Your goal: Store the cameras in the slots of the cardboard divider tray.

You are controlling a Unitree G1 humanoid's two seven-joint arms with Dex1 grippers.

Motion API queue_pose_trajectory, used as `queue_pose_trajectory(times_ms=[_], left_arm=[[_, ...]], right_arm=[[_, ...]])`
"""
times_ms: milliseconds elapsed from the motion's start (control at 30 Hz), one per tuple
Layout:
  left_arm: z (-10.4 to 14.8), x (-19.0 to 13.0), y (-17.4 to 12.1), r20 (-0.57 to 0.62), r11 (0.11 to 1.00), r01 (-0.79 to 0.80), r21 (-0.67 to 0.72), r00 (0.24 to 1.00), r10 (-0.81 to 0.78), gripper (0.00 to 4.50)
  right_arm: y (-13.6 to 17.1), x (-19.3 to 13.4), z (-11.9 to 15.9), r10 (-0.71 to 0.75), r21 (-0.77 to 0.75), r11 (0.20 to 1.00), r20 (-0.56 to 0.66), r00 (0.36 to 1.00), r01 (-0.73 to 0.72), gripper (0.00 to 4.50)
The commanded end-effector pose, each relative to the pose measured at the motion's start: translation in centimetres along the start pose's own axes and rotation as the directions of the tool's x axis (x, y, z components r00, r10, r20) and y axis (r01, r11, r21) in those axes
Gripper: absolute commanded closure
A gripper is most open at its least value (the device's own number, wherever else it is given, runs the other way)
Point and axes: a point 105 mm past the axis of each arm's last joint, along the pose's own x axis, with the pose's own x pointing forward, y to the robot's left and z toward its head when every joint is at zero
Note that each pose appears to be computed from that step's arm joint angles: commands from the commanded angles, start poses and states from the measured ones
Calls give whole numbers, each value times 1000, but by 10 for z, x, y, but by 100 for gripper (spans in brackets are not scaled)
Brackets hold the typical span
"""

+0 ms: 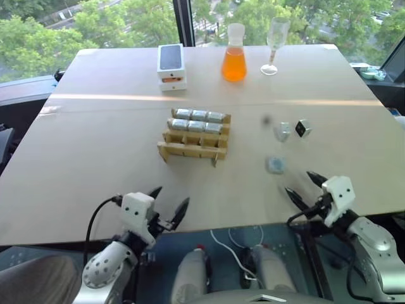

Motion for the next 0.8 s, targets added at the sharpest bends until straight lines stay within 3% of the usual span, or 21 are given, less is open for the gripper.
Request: queue_pose_trajectory(times_ms=[33,200,600,800], left_arm=[[13,-7,-21,27,967,251,-46,968,-250,0],[45,-18,-9,-62,854,517,55,855,-514,0],[84,-21,13,-247,701,698,146,712,-658,0],[93,-16,12,-232,668,727,162,686,-690,0]], right_arm=[[1,10,11,39,-24,999,11,999,-39,34],[4,28,11,261,-56,963,-72,963,-265,34],[-33,61,15,417,-125,888,-189,889,-443,34],[-29,58,11,535,-87,819,-242,810,-567,34]])
